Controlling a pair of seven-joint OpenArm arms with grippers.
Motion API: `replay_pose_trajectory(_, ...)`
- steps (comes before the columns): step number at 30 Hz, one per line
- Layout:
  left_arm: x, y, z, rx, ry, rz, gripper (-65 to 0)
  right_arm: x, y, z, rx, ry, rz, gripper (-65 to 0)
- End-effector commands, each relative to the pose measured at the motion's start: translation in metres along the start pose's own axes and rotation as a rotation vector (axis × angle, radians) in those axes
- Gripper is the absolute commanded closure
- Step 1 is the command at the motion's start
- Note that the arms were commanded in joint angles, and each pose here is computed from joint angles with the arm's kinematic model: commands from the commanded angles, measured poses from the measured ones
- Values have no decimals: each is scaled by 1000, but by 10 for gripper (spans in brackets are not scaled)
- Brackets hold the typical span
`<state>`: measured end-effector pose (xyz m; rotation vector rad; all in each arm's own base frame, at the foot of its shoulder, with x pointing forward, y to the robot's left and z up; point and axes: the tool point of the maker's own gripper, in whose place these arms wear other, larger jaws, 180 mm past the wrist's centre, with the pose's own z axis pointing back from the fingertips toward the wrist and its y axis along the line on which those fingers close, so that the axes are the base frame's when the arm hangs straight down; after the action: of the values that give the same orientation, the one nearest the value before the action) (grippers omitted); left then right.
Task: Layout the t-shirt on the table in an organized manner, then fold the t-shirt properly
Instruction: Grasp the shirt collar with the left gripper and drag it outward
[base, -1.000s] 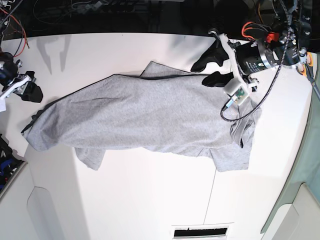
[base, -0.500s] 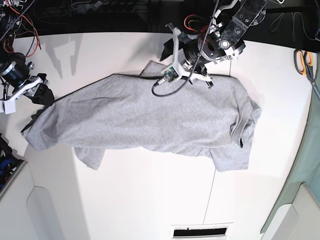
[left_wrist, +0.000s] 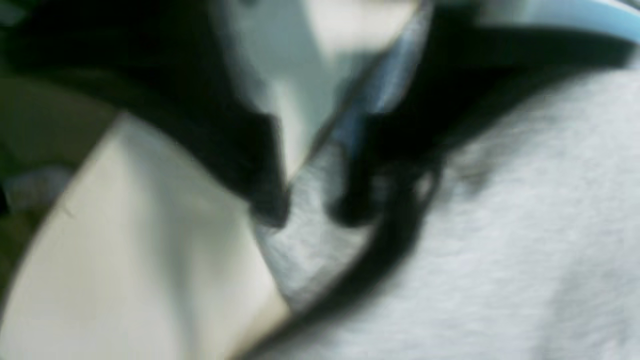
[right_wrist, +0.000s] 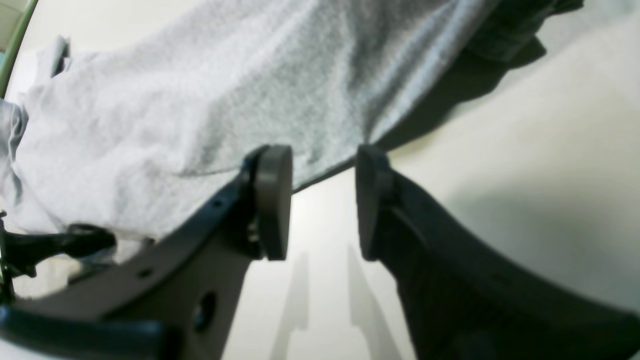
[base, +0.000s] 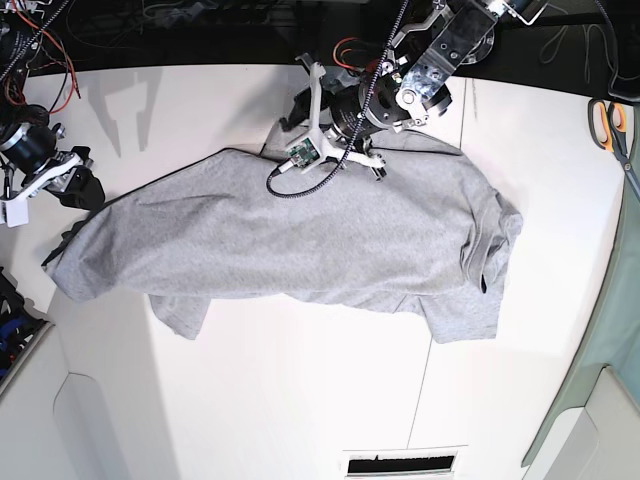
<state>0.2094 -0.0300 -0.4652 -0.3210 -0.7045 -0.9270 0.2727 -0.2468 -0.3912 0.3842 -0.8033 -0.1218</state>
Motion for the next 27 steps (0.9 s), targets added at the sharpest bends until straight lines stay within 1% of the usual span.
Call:
replay_pose_trajectory(1,-4,1,-1,3,22,-8,-63,19,1,4,8,-55,23,-213)
replay_pose_trajectory(2,-7,1,-1,2,31,-8,0,21,1,4,8,-60,24,-213)
replay_pose_trajectory(6,-11,3,3,12,82,-22,0,25,1,4,8,-81,25,-213)
replay_pose_trajectory(8,-3,4,11,22,73,-36,0,25,1,4,8,-82,24,-213)
replay_pose_trajectory(10,10,0,23,20,36,-56,0,25,1,4,8,-82,25,-213)
replay_pose_trajectory(13,26,-13,48,-14,-29,-109,0,27,1,4,7,-88,25,-213)
replay_pose_trajectory(19,48,-58,101,-176,-132,-132,0,41,-9,4,-43,-110,58,-213)
replay_pose_trajectory(21,50,-69,115,-210,-150,-141,0,48,-14,7,-60,-126,71,-213)
replay_pose_trajectory(23,48,-72,123,-218,-150,-149,0,57,-16,8,-70,-144,90,-213)
replay_pose_trajectory(25,43,-68,126,-212,-135,-167,0,65,-19,8,-92,-148,118,-213)
replay_pose_trajectory(27,42,-66,126,-205,-132,-152,0,75,-23,8,-114,-160,129,-213)
